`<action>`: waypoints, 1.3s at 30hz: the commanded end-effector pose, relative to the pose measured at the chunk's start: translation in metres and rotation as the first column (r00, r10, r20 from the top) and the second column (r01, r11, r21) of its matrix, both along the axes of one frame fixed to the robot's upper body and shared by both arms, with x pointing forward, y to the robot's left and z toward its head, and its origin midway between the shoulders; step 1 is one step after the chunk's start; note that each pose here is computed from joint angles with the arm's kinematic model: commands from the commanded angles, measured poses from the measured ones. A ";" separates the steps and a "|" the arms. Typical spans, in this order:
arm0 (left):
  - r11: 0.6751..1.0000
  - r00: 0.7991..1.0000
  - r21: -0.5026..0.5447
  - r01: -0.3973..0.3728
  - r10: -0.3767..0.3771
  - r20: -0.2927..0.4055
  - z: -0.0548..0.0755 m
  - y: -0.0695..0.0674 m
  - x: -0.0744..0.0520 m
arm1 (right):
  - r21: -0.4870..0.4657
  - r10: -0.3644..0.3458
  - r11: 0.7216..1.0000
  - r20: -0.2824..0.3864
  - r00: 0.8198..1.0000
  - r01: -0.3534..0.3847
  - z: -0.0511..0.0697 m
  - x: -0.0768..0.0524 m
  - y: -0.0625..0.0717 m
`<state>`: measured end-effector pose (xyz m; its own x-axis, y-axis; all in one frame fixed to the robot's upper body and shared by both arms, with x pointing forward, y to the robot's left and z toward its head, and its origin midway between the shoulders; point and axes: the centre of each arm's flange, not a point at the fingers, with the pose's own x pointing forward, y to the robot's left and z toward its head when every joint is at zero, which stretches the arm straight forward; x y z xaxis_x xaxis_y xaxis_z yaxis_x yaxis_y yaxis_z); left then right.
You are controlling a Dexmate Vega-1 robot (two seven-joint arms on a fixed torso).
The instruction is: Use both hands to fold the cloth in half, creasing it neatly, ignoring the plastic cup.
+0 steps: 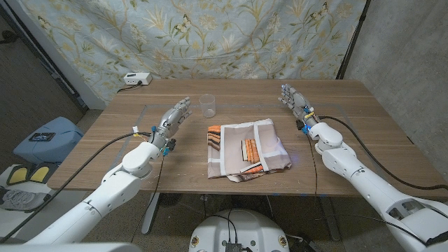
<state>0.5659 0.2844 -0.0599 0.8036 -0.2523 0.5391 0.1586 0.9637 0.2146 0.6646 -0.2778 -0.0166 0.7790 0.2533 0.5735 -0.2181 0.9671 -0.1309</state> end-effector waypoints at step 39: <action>0.959 0.999 0.279 0.048 -0.047 -0.010 -0.013 -0.029 -0.051 | -0.082 -0.042 0.996 0.055 0.998 0.047 0.010 0.008 0.000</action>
<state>0.5232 0.2599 -0.0713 0.7947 -0.3943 0.4615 0.1903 0.8838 0.4274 0.6721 -0.2825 -0.0073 0.7638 0.2687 0.5869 -0.1822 0.9620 -0.2033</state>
